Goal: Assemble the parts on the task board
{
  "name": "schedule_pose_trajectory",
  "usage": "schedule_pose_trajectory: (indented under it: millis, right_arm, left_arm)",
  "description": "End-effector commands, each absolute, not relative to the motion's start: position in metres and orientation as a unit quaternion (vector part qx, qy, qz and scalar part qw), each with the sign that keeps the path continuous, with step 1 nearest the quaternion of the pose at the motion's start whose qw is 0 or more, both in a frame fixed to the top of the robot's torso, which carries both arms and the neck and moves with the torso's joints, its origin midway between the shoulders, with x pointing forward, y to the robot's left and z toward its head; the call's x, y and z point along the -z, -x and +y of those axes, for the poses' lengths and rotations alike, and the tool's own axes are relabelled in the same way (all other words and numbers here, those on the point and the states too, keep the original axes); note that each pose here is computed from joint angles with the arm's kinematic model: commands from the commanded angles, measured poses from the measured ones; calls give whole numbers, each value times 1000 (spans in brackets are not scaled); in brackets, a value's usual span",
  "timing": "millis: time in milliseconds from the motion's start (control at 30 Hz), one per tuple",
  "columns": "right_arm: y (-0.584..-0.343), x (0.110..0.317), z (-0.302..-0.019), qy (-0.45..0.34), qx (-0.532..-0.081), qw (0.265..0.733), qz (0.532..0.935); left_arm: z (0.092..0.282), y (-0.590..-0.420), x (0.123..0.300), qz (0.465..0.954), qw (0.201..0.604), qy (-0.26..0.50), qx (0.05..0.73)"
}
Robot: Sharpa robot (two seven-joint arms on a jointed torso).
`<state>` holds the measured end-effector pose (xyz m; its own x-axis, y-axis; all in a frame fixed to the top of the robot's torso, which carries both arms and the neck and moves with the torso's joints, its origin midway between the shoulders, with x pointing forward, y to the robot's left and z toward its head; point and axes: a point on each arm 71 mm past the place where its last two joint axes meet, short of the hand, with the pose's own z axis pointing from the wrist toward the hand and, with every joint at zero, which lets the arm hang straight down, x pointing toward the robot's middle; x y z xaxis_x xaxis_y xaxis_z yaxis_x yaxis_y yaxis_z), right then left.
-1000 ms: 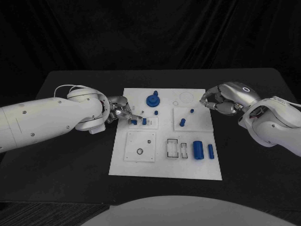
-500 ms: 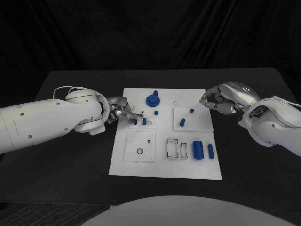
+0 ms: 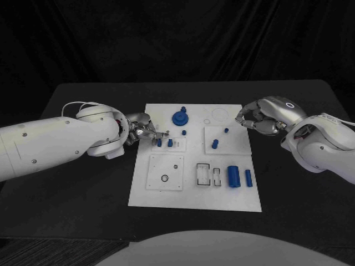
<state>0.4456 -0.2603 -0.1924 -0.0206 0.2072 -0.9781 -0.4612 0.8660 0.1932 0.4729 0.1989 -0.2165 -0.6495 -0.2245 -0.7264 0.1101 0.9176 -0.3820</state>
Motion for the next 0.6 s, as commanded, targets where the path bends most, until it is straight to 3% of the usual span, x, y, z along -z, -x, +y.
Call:
schedule_pose_trajectory:
  millis: [33,300,600]
  right_arm:
    - [-446,192,-261,88,-238,697,670]
    - [-445,192,-261,89,-238,697,670]
    - [-444,192,-263,88,-237,698,670]
  left_arm:
    - [199,-473,217,887,415,32,200]
    - [202,-472,218,891,410,34,191]
    - [200,-473,209,872,437,39,218]
